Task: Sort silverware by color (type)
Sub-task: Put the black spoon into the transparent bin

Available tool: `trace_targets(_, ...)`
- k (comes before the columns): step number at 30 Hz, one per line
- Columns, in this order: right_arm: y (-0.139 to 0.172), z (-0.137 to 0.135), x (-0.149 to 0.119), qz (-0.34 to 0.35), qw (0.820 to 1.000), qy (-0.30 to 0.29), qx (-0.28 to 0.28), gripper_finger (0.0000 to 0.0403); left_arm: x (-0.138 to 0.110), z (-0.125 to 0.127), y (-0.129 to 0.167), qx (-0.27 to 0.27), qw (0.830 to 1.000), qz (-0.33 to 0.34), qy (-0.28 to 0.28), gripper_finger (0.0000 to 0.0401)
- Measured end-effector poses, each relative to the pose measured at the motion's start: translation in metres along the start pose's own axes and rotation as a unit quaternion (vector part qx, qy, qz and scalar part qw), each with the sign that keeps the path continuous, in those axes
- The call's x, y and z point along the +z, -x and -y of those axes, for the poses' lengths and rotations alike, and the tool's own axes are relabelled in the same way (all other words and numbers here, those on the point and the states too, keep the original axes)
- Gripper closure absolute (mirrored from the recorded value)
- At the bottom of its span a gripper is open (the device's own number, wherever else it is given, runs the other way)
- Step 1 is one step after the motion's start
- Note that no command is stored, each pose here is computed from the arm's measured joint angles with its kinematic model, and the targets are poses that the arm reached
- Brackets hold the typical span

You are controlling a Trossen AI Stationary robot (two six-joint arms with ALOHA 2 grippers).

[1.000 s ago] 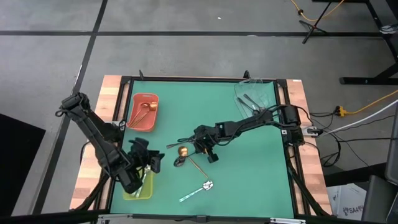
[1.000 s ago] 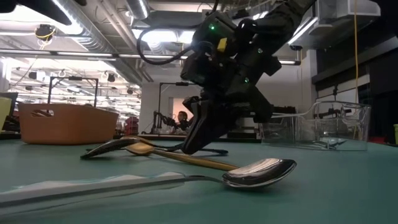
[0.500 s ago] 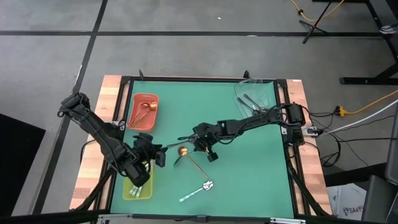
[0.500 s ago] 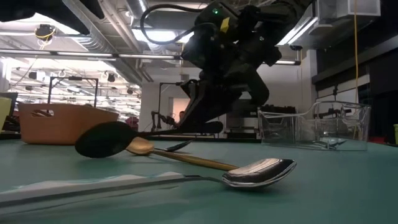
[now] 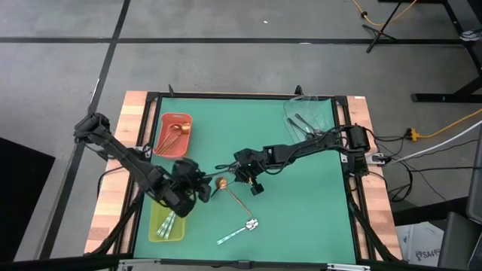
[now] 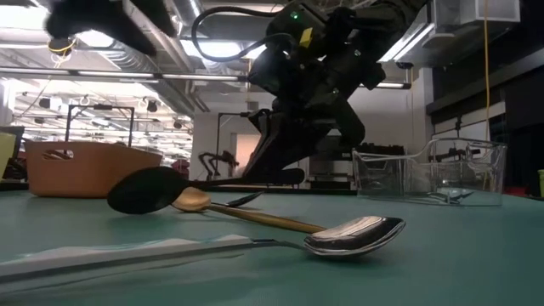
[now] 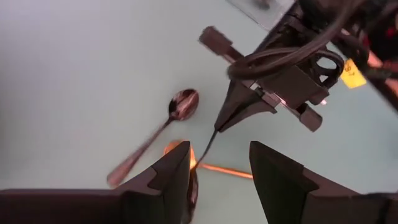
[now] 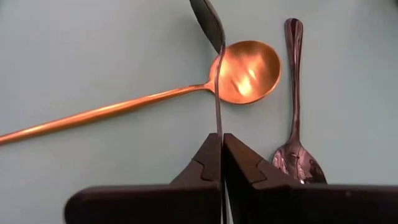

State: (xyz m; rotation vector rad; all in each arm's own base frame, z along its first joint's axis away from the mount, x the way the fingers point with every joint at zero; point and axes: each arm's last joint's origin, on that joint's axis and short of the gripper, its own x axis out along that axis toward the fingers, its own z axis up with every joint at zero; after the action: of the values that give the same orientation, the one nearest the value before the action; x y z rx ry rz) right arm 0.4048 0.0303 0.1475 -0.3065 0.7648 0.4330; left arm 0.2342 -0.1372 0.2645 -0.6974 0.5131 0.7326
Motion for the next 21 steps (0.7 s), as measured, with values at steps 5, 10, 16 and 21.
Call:
trace_targets(5,0.000,0.000,0.000,0.000,1.000,0.000,0.000,0.0403,-0.001,0.011,-0.031,0.003,0.995,-0.025,-0.100,0.0241)
trace_targets(10,0.000,0.000,0.000,0.000,1.000,0.000,0.000,0.0403,-0.012,0.015,-0.062,0.016,0.985,-0.086,-0.151,0.0241)
trace_targets(16,0.000,0.000,0.000,0.000,1.000,0.000,0.000,0.0403,-0.023,0.012,-0.088,0.039,0.974,-0.131,-0.179,0.0241)
trace_targets(21,0.000,0.000,0.000,0.000,1.000,0.000,0.000,0.0403,-0.026,0.011,-0.097,0.045,0.970,-0.147,-0.189,0.0241)
